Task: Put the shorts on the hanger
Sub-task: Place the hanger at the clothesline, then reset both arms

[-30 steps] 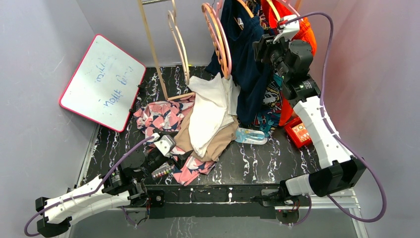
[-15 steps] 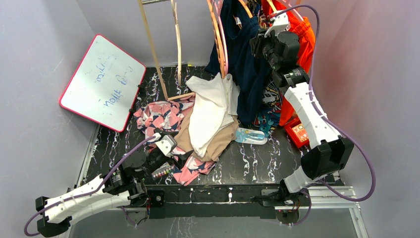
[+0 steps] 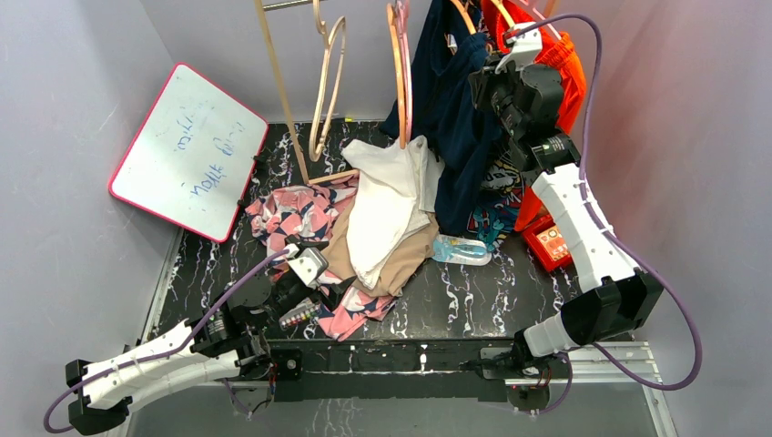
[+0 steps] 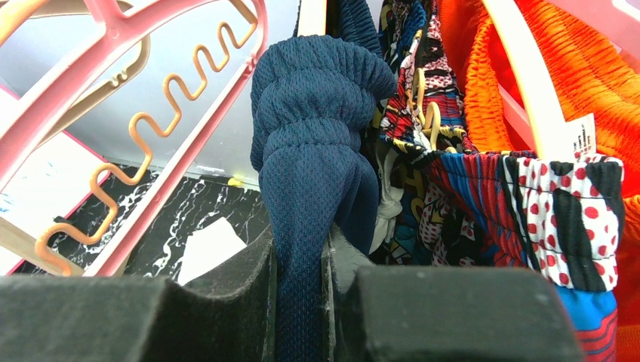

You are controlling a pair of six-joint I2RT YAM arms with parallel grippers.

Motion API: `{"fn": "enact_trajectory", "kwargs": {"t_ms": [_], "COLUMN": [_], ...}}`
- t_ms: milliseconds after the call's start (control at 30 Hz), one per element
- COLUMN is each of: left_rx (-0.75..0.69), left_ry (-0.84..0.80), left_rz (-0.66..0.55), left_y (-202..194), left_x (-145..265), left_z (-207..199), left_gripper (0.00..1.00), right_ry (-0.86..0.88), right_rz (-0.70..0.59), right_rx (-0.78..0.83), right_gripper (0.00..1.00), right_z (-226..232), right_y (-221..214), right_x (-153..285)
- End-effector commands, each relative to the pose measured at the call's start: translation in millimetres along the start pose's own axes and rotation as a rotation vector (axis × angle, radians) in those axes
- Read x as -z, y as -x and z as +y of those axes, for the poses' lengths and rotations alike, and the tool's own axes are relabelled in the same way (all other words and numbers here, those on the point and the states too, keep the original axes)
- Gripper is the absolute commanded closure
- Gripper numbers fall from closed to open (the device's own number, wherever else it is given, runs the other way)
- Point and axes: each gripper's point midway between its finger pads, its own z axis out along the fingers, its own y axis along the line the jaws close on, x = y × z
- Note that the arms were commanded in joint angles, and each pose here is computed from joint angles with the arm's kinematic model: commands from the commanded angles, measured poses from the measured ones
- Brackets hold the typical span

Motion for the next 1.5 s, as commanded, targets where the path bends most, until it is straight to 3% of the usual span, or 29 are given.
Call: {"fn": "enact_trajectory", "kwargs": {"t_ms": [0,267,400,600,800,900,1000,1100,1233,1367,1467], "left_rx": [0.001,0.000,0.000,0.012,0.088,0.273,0.539,0.728,0.717,0.667,0.633], "left_ry": [0.008,0.008,0.008,0.040,0.101,0.190,0.344,0.481,0.554,0.633,0.659], "left_rz": [-0.019,-0.018,-0.012,-0.018,0.001,0.045,0.106,0.181,0.275,0.282,0.270], "left_y": [4.0,3.2,2.1,3.8,3.9,5.8,-10.4,-34.9,-50.8,-46.8,-35.6], "left_x": [-1.3,-1.0,-2.1,-0.7,-0.5,0.2,2.3,5.8,7.1,7.8,8.6], "left_z": [1.5,1.4,1.0,6.8,14.3,21.5,29.3,31.4,32.3,44.8,52.4], "left_gripper": [0.08,0.08,0.07,0.02,0.02,0.02,0.02,0.02,0.02,0.02,0.02], "right_ry": [-0.009,-0.037,-0.008,0.015,-0.034,-0.090,-0.203,-0.358,-0.481,-0.531,-0.518], "right_rz": [-0.227,-0.140,-0.155,-0.196,-0.147,-0.090,-0.016,0.011,0.081,0.202,0.211], "right_rx": [-0.005,-0.018,-0.039,-0.139,-0.251,-0.318,-0.417,-0.511,-0.562,-0.605,-0.624], "right_gripper": [0.78,0.59,0.43,0.32,0.22,0.18,0.03,0.02,0.02,0.02,0.02], "right_z": [0.3,-7.2,-0.5,7.1,2.6,-5.5,-21.8,-44.2,-59.1,-58.2,-55.1], "right_y": [88.7,39.4,52.0,81.3,82.2,49.3,-9.7,-53.7,-102.0,-150.8,-161.9], "right_x": [22.0,25.6,39.0,81.8,140.0,169.4,197.2,224.3,240.6,242.0,241.7]}}
